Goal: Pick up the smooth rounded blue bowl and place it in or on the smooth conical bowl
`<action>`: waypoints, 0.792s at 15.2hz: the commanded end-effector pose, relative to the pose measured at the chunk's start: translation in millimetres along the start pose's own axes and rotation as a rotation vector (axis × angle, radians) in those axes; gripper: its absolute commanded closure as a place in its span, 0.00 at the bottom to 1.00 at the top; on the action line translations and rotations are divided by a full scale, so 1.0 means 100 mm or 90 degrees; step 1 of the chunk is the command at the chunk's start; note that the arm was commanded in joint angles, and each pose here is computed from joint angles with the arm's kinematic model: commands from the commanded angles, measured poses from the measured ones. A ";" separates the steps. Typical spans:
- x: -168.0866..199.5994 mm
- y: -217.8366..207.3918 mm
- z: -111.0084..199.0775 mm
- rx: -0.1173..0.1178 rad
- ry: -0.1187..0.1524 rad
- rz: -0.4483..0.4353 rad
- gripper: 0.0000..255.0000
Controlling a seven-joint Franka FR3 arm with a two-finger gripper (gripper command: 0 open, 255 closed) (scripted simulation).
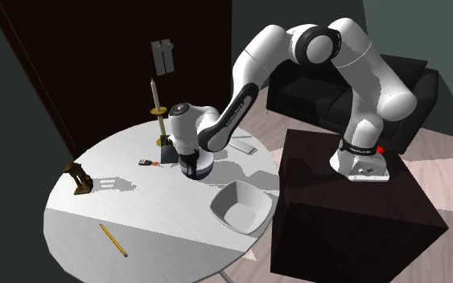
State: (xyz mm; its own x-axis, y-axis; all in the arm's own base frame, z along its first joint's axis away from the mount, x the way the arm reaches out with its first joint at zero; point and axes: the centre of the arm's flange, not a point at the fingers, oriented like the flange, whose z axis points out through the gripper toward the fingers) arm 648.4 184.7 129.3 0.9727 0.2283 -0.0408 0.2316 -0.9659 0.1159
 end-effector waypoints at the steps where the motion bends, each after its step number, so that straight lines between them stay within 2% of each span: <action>1: 0.00 0.00 0.01 0.000 -0.001 0.000 1.00; 5: 0.00 0.00 0.01 0.000 -0.001 0.000 1.00; 12: -0.02 0.04 -0.36 0.000 -0.001 0.000 1.00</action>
State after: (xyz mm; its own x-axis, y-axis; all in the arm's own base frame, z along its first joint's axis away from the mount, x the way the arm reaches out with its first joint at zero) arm 649.5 183.6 159.8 0.9727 0.2282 -0.0418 0.2316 -0.9659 0.1157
